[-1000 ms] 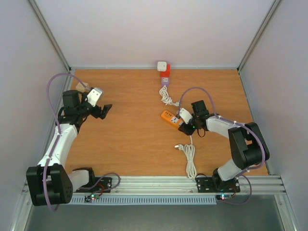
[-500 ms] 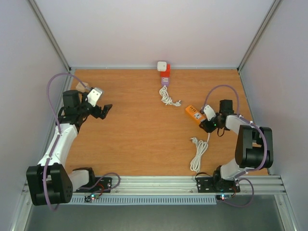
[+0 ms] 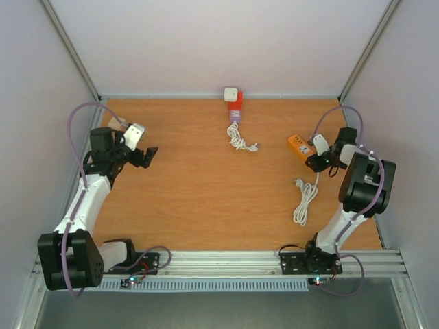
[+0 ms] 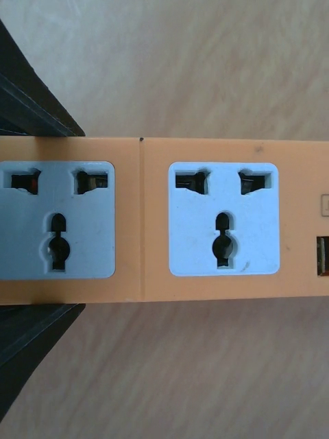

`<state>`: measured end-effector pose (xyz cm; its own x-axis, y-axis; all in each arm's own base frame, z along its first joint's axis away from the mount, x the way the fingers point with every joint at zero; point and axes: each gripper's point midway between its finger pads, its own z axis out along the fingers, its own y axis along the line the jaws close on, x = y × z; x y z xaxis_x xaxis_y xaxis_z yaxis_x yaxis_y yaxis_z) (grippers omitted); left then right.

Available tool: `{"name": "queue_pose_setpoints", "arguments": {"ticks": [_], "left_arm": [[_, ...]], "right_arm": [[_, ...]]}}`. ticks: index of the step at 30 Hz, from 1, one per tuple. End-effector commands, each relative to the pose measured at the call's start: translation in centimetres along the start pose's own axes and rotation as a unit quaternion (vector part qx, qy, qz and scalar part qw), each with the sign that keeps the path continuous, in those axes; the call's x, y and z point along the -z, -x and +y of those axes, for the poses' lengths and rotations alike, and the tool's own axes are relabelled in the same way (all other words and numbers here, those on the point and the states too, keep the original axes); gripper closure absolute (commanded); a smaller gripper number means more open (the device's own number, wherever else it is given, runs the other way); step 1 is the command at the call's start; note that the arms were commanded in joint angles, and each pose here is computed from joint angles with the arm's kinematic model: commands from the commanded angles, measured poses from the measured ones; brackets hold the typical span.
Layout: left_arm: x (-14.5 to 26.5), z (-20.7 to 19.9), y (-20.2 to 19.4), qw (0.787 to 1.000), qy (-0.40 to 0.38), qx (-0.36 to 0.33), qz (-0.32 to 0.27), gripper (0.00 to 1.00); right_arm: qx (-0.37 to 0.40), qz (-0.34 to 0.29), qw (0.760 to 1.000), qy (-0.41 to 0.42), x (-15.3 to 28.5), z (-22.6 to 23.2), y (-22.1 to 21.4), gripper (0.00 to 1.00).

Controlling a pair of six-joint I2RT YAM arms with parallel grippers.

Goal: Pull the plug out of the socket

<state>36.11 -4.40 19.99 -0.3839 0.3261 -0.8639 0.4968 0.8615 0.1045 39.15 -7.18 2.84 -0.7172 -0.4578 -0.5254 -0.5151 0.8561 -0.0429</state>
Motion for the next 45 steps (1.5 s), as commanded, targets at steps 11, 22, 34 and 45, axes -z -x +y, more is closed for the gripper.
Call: {"name": "queue_pose_setpoints", "arguments": {"ticks": [11, 22, 34, 45], "left_arm": [[0.8, 3.4, 2.7, 0.995, 0.087, 0.015, -0.037, 0.00], [1.1, 4.8, 2.6, 0.990, 0.128, 0.031, -0.041, 0.00], [0.5, 4.9, 1.8, 0.991, 0.121, 0.056, -0.010, 0.00], [0.3, 4.8, 0.8, 0.991, 0.123, 0.057, 0.003, 0.00]], "right_arm": [[-0.004, 0.054, 0.997, -0.061, -2.9, -9.9, -0.7, 0.56], [-0.051, 0.008, 0.997, -0.057, -3.7, -13.7, 3.6, 0.45], [-0.075, -0.077, 0.994, -0.002, 1.3, -10.8, 9.9, 0.21], [-0.044, -0.125, 0.991, 0.024, 3.0, -4.8, 17.2, 0.06]]}}
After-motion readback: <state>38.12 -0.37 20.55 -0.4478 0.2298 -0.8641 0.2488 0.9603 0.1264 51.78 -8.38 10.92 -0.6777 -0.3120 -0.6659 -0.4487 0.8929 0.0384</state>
